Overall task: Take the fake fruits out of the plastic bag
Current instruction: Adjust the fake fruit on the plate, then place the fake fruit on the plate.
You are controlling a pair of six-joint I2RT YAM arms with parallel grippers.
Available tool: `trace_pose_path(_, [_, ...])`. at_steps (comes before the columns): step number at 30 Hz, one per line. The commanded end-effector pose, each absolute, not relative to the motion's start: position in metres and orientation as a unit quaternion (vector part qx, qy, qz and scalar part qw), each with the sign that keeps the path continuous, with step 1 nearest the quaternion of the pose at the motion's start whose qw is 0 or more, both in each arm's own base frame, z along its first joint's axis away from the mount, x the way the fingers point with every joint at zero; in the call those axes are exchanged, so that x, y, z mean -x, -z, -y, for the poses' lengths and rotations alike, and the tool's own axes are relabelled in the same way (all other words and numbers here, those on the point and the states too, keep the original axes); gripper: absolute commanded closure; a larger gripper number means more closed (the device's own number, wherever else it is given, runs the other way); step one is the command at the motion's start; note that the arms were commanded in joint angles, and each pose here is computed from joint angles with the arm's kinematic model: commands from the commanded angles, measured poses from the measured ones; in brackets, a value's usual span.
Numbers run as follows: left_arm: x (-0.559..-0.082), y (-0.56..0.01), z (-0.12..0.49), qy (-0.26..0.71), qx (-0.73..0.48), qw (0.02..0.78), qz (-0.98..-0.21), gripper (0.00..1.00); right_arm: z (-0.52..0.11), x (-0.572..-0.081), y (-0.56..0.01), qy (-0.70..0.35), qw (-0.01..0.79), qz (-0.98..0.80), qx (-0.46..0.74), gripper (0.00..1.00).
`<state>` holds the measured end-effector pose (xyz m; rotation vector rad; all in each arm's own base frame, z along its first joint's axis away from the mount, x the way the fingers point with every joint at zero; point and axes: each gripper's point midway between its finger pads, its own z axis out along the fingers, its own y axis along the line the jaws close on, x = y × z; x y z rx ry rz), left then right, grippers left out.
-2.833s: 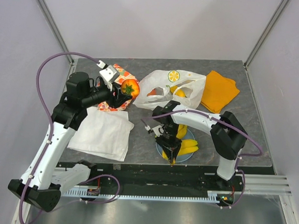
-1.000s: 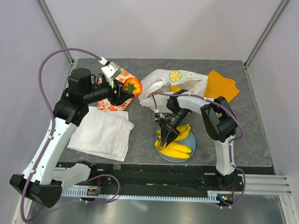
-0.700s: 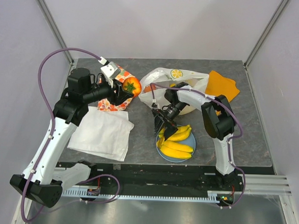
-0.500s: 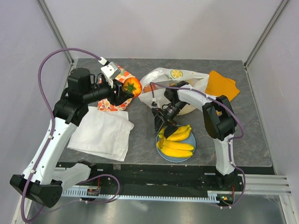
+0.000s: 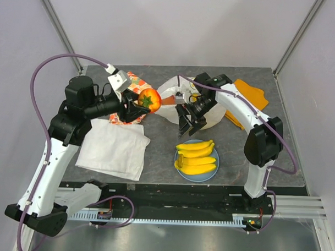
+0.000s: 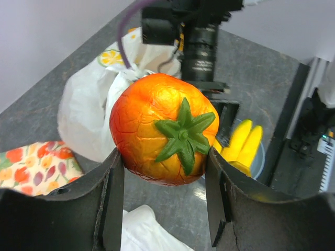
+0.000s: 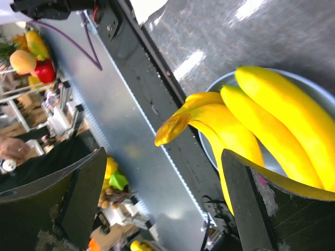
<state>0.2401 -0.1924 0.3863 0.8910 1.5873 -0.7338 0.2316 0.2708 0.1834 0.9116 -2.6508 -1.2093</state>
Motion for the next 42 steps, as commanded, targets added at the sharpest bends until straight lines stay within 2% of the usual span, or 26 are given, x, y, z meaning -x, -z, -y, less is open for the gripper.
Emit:
trace_pose_path(1, [-0.206, -0.376, 0.214, 0.348, -0.436, 0.514, -0.652, 0.98, -0.24, -0.249, -0.226, 0.387, -0.027, 0.876, -0.286, 0.02])
trace_pose_path(6, [-0.174, -0.349, 0.253, 0.372, -0.521, 0.449, -0.623, 0.98, -0.201, -0.3, -0.284, 0.446, -0.135, 0.856, -0.222, 0.02])
trace_pose_path(10, [-0.159, -0.324, 0.285, 0.365, -0.593, 0.401, -0.595, 0.99, -0.133, -0.356, -0.331, 0.48, -0.249, 0.833, -0.122, 0.02])
trace_pose_path(13, [-0.159, -0.296, 0.308, 0.37, -0.617, 0.353, -0.598, 0.98, -0.096, -0.373, -0.348, 0.45, -0.315, 0.83, -0.1, 0.02])
trace_pose_path(17, [-0.159, -0.271, 0.339, 0.371, -0.635, 0.317, -0.599, 0.98, -0.081, -0.364, -0.362, 0.408, -0.366, 0.827, -0.123, 0.02])
trace_pose_path(25, [-0.175, -0.222, 0.376, 0.38, -0.633, 0.249, -0.626, 0.98, -0.089, -0.33, -0.367, 0.408, -0.373, 0.822, -0.133, 0.02])
trace_pose_path(33, [-0.192, -0.154, 0.385, 0.349, -0.635, 0.186, -0.663, 0.98, -0.086, -0.33, -0.367, 0.396, -0.384, 0.824, -0.131, 0.02])
trace_pose_path(42, [-0.218, -0.125, 0.399, 0.352, -0.609, 0.159, -0.692, 0.98, -0.089, -0.33, -0.354, 0.413, -0.364, 0.826, -0.124, 0.02])
